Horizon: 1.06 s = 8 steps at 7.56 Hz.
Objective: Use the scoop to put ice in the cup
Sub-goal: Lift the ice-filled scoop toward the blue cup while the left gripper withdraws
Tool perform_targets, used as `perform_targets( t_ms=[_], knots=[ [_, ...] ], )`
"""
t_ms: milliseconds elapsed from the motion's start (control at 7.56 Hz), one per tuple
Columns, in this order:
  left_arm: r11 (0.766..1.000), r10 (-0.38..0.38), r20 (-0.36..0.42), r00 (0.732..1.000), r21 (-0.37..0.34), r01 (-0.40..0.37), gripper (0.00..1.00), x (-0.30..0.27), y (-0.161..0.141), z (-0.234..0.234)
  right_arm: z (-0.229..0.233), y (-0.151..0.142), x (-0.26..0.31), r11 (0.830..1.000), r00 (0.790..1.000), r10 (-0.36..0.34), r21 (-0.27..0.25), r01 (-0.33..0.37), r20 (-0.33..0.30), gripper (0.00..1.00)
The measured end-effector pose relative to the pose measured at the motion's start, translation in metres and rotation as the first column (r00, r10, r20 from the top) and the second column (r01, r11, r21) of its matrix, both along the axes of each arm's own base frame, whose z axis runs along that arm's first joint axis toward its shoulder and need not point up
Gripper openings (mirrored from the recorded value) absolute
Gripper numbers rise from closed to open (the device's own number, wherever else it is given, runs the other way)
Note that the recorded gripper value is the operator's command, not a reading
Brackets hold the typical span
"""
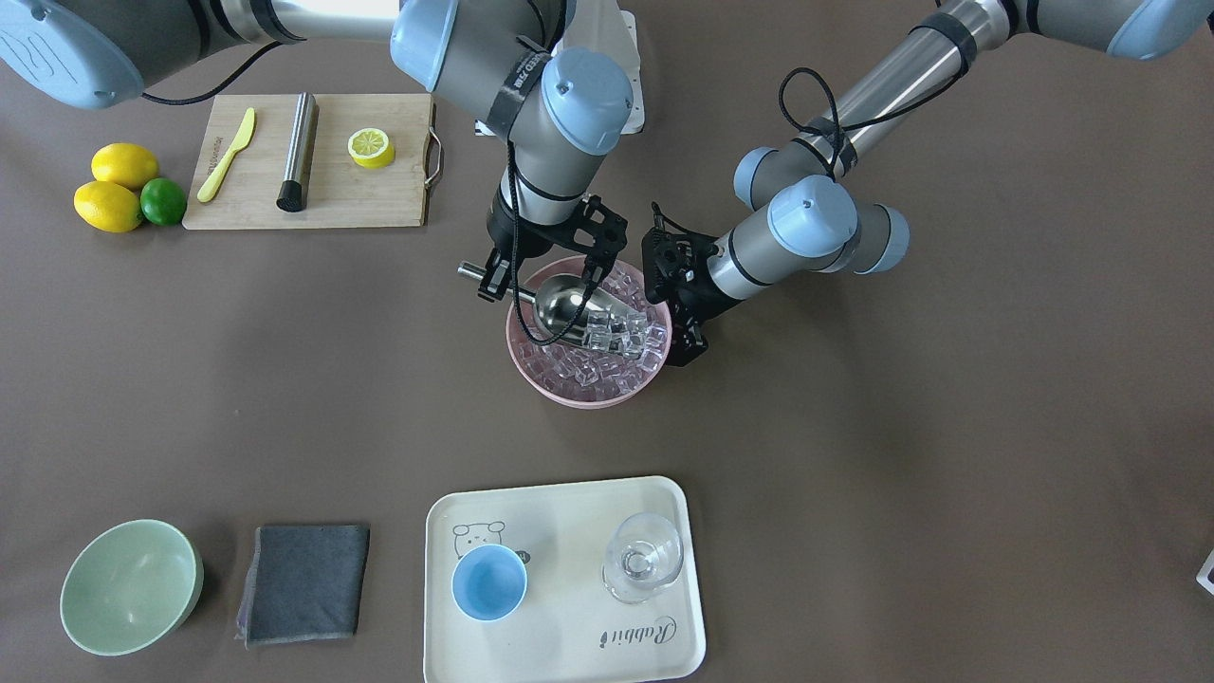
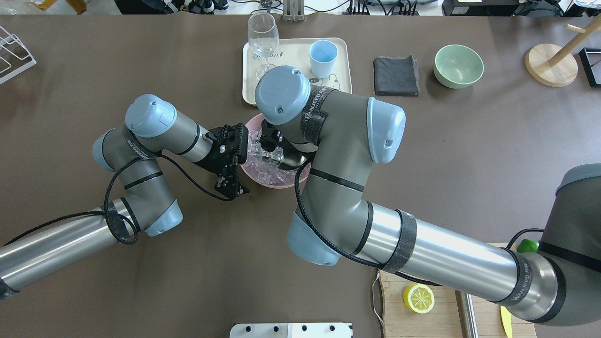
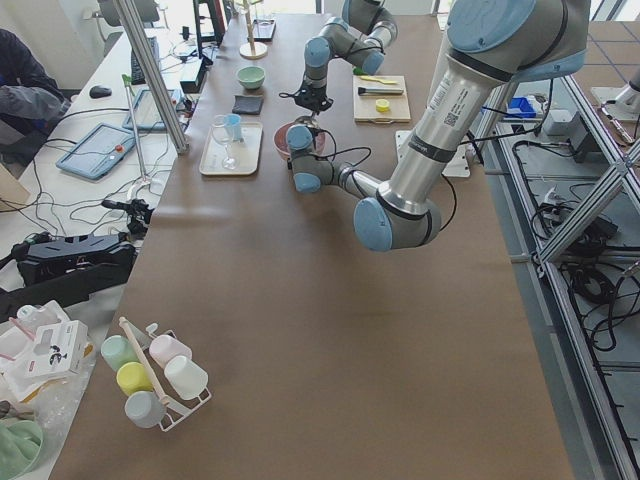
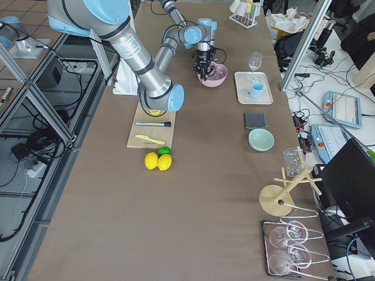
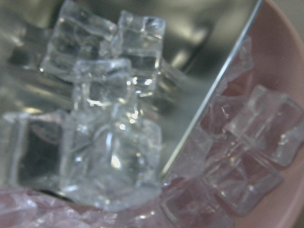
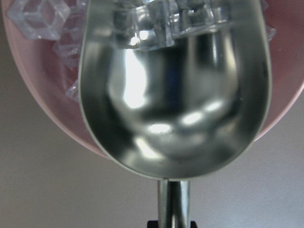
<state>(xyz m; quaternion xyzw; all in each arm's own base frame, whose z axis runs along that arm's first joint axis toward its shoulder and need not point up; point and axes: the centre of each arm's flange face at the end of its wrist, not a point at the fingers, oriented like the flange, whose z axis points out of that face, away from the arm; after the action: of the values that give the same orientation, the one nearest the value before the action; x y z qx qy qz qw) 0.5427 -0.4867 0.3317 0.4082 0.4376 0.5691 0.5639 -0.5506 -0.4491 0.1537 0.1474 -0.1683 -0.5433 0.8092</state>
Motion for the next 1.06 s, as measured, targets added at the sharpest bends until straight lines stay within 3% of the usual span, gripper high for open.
perform_targets(
  t_ms=[662, 926, 1059],
  knots=[
    [1.000, -0.004, 0.000, 1.000, -0.005, 0.004, 0.97, -0.007, -0.006, 0.001, 0.002, 0.014, 0.042, 0.997, 0.993, 0.069, 0.018, -0.071, 0.098, 0.00],
    [1.000, -0.010, 0.000, 1.000, -0.022, 0.010, 0.97, -0.029, -0.021, 0.006, 0.020, 0.008, 0.077, 0.990, 0.976, 0.139, 0.013, -0.143, 0.166, 0.00],
    [0.999, -0.020, 0.013, 1.000, -0.040, 0.021, 0.97, -0.046, -0.029, 0.008, 0.028, 0.002, 0.091, 0.981, 0.957, 0.192, -0.011, -0.194, 0.220, 0.00]
  ],
)
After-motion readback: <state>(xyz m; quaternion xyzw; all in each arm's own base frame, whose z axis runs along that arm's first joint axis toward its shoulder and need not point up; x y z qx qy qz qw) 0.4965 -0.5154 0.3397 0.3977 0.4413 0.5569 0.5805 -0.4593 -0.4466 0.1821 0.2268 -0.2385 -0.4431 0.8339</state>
